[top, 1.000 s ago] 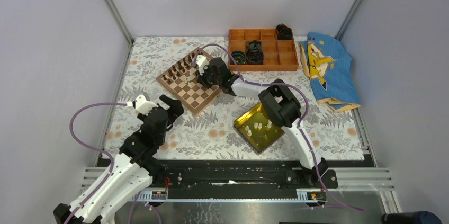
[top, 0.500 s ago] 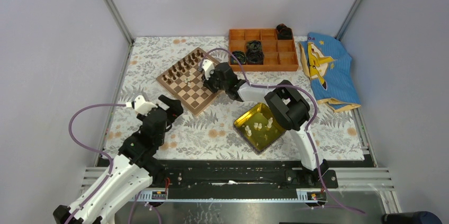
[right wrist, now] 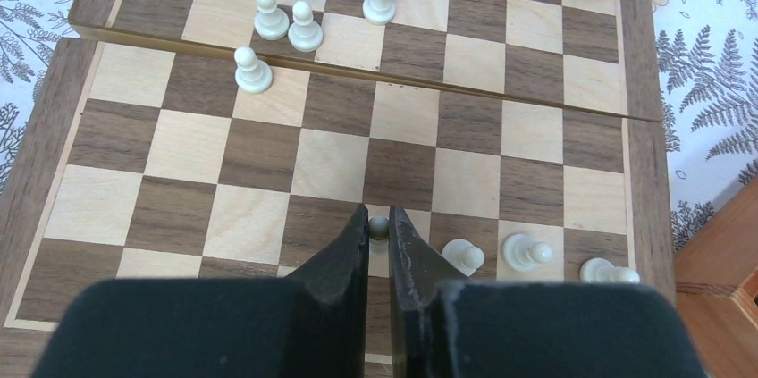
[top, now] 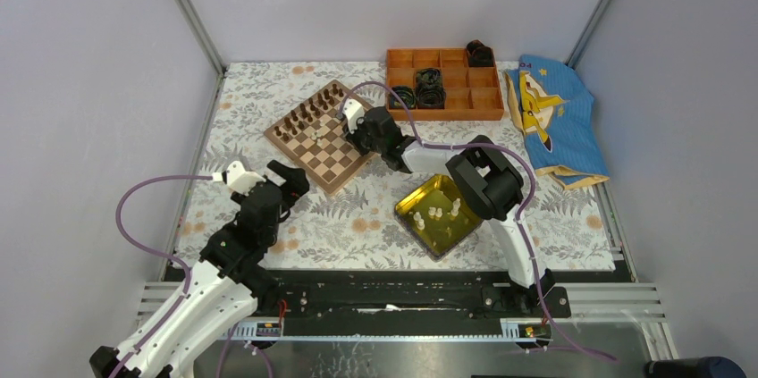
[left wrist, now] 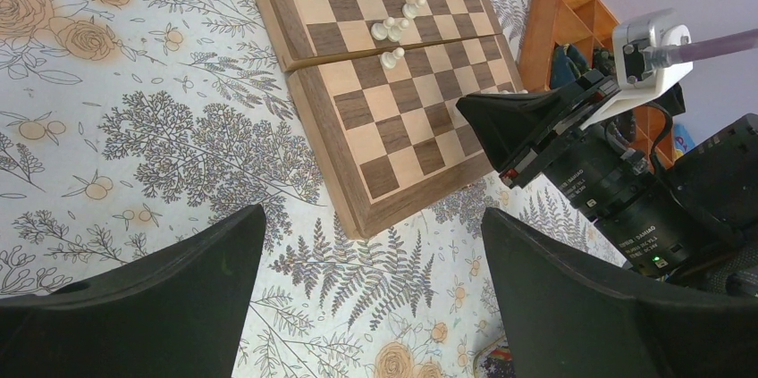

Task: Set up the chess pieces on the board
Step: Place the chess piece on the chessboard.

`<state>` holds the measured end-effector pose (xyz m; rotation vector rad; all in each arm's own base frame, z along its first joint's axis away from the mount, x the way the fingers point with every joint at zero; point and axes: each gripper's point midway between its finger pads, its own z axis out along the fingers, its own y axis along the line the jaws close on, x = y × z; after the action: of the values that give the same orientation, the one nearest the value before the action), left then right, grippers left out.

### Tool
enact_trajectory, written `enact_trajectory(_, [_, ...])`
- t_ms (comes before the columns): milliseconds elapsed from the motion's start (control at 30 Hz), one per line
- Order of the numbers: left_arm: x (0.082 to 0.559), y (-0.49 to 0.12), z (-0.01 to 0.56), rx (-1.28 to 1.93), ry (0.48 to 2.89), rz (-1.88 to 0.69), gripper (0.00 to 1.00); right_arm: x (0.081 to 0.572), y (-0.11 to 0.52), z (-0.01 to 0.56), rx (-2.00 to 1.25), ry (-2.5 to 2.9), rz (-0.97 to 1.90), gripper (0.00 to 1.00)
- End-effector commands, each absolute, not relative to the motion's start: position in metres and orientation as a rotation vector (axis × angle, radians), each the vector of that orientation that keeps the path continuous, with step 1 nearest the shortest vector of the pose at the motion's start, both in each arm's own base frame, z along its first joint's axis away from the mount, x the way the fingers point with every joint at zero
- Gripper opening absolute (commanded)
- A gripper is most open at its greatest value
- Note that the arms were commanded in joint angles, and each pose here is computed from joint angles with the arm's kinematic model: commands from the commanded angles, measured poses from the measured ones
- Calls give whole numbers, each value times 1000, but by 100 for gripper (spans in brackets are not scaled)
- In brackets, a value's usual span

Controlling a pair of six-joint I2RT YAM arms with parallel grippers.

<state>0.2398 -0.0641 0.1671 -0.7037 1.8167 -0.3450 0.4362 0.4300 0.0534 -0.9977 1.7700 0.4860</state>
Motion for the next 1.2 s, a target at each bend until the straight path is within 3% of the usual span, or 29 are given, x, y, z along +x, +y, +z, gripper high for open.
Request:
enact_trajectory(0, [241, -60, 170, -729, 1789, -337, 99, 447, 436, 110, -920, 1650, 471, 0])
enact_trajectory(933, [240, -61, 169, -723, 1794, -340, 99, 448, 430, 92, -886, 1701, 451, 0])
enact_trajectory(1167, [240, -61, 169, -725, 1793, -340, 99, 448, 430, 88, -886, 1710, 452, 7])
